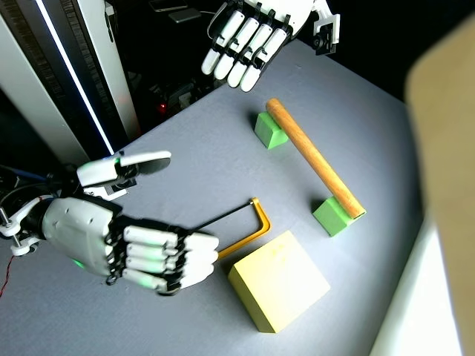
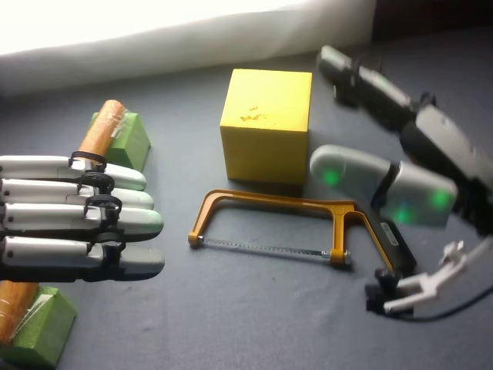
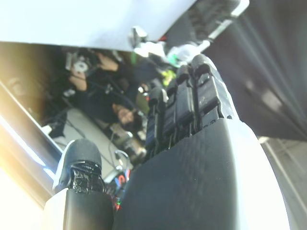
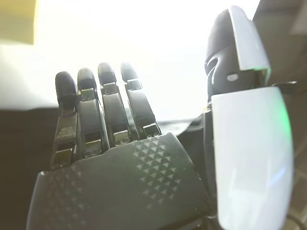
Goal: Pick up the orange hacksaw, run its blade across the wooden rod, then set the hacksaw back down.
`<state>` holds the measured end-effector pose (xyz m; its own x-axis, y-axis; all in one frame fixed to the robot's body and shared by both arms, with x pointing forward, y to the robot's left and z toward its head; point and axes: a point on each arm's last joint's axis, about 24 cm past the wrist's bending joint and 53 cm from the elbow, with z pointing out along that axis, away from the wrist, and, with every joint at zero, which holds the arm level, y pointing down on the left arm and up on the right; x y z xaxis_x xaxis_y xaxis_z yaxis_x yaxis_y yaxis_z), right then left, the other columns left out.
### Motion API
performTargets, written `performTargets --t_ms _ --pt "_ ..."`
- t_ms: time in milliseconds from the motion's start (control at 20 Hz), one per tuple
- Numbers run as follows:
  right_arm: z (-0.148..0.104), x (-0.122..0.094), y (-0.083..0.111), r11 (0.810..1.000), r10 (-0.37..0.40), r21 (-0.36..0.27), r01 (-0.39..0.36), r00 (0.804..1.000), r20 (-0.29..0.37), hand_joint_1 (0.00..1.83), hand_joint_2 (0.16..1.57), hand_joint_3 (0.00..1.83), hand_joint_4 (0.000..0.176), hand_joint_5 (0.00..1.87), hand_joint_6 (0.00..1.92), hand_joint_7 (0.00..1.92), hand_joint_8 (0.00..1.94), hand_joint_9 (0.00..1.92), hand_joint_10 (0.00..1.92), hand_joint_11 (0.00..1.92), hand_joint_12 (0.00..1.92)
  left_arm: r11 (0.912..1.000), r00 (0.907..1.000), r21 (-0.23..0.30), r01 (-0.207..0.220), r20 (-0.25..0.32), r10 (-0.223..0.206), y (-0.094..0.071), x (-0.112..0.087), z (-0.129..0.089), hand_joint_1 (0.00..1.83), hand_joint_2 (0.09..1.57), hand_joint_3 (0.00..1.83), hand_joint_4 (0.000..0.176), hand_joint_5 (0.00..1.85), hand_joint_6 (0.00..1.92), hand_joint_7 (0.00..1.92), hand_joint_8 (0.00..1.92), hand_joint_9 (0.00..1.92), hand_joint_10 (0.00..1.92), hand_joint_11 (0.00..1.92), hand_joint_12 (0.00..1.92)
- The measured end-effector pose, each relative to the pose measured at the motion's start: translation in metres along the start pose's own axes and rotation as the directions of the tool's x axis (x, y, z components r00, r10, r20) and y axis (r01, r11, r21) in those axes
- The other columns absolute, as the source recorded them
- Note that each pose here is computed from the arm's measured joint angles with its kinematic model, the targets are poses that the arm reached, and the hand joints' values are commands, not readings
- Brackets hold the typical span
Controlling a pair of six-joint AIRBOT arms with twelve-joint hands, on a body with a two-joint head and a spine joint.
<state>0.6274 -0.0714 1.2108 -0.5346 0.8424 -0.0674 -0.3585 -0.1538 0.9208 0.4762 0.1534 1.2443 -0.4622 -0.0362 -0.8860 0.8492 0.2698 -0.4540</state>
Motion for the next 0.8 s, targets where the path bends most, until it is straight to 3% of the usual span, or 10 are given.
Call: performTargets --t_ms 200,300,350,450,500,550,600,650,700,800 --pt "0.012 0.034 0.040 0.984 -0.177 -0.040 0.173 0.961 -0.214 0.33 0.98 0.00 0.000 0.14 0.01 0.14 0.01 0.11 0.01 0.00 0.64 1.0000 1.0000 0.005 -0.005 0.005 0.005 0.000 -0.003 -0.003 0.19 1.28 0.00 0.000 0.16 0.00 0.05 0.00 0.04 0.00 0.00 0.11" --pt "0.012 0.056 0.048 0.952 -0.303 -0.081 0.294 0.891 -0.339 0.34 1.01 0.00 0.000 0.28 0.01 0.25 0.00 0.22 0.01 0.00 0.82 1.0000 1.0000 -0.003 -0.008 0.006 0.008 0.004 -0.004 -0.005 0.17 1.28 0.00 0.000 0.17 0.00 0.09 0.01 0.07 0.01 0.00 0.13" --pt "0.010 0.067 0.055 0.924 -0.382 -0.132 0.359 0.837 -0.393 0.33 1.03 0.00 0.000 0.37 0.01 0.34 0.01 0.32 0.01 0.06 0.90 1.0000 1.0000 -0.005 -0.009 0.005 0.009 0.004 -0.005 -0.006 0.19 1.27 0.00 0.000 0.17 0.00 0.09 0.00 0.09 0.00 0.00 0.19" --pt "0.002 0.076 0.062 0.886 -0.463 -0.194 0.422 0.766 -0.446 0.34 1.07 0.00 0.000 0.56 0.02 0.54 0.01 0.54 0.03 0.24 0.99 1.0000 1.0000 -0.002 -0.008 0.005 0.008 0.005 -0.004 -0.006 0.19 1.27 0.00 0.000 0.20 0.00 0.14 0.00 0.14 0.01 0.00 0.34" --pt "-0.004 0.078 0.065 0.856 -0.515 -0.232 0.463 0.722 -0.462 0.36 1.09 0.00 0.000 0.76 0.04 0.77 0.04 0.76 0.08 0.39 1.20 1.0000 1.0000 -0.001 -0.008 0.004 0.008 0.004 -0.004 -0.006 0.21 1.26 0.00 0.000 0.27 0.00 0.28 0.00 0.32 0.01 0.00 0.78" --pt "-0.009 0.078 0.065 0.830 -0.555 -0.258 0.494 0.683 -0.475 0.36 1.09 0.00 0.000 0.76 0.04 0.77 0.04 0.76 0.08 0.39 1.20 1.0000 1.0000 0.001 -0.008 0.005 0.008 0.004 -0.004 -0.006 0.21 1.26 0.00 0.000 0.27 0.00 0.28 0.00 0.32 0.01 0.00 0.78" --pt "-0.015 0.078 0.066 0.805 -0.589 -0.286 0.519 0.649 -0.481 0.43 1.09 0.00 0.000 0.98 0.04 1.01 0.11 0.92 0.39 0.55 1.37 1.0000 0.9999 0.001 -0.009 0.005 0.009 0.005 -0.005 -0.006 0.24 1.26 0.00 0.000 0.40 0.01 0.45 0.02 0.52 0.06 0.10 0.95" --pt "-0.020 0.078 0.070 0.775 -0.629 -0.327 0.541 0.612 -0.480 0.43 1.10 0.00 0.000 1.08 0.05 1.12 0.20 0.91 0.76 0.63 1.50 1.0000 0.9999 0.001 -0.009 0.006 0.009 0.005 -0.005 -0.007 0.25 1.26 0.00 0.000 0.48 0.01 0.56 0.02 0.64 0.08 0.17 1.04" --pt "-0.024 0.079 0.076 0.742 -0.668 -0.375 0.556 0.573 -0.474 0.43 1.12 0.00 0.000 1.15 0.22 1.09 0.69 0.91 1.14 0.71 1.63 1.0000 0.9999 0.004 -0.009 0.006 0.009 0.004 -0.005 -0.007 0.27 1.27 0.00 0.000 0.63 0.02 0.73 0.04 0.79 0.14 0.31 1.13" --pt "-0.031 0.081 0.085 0.682 -0.730 -0.459 0.569 0.502 -0.464 0.42 1.14 0.00 0.000 0.93 1.08 1.01 1.37 1.00 1.53 0.93 1.77 0.9999 0.9999 0.004 -0.012 0.006 0.012 0.006 -0.007 -0.010 0.26 1.30 0.00 0.000 0.85 0.03 0.96 0.05 0.92 0.43 0.55 1.29"
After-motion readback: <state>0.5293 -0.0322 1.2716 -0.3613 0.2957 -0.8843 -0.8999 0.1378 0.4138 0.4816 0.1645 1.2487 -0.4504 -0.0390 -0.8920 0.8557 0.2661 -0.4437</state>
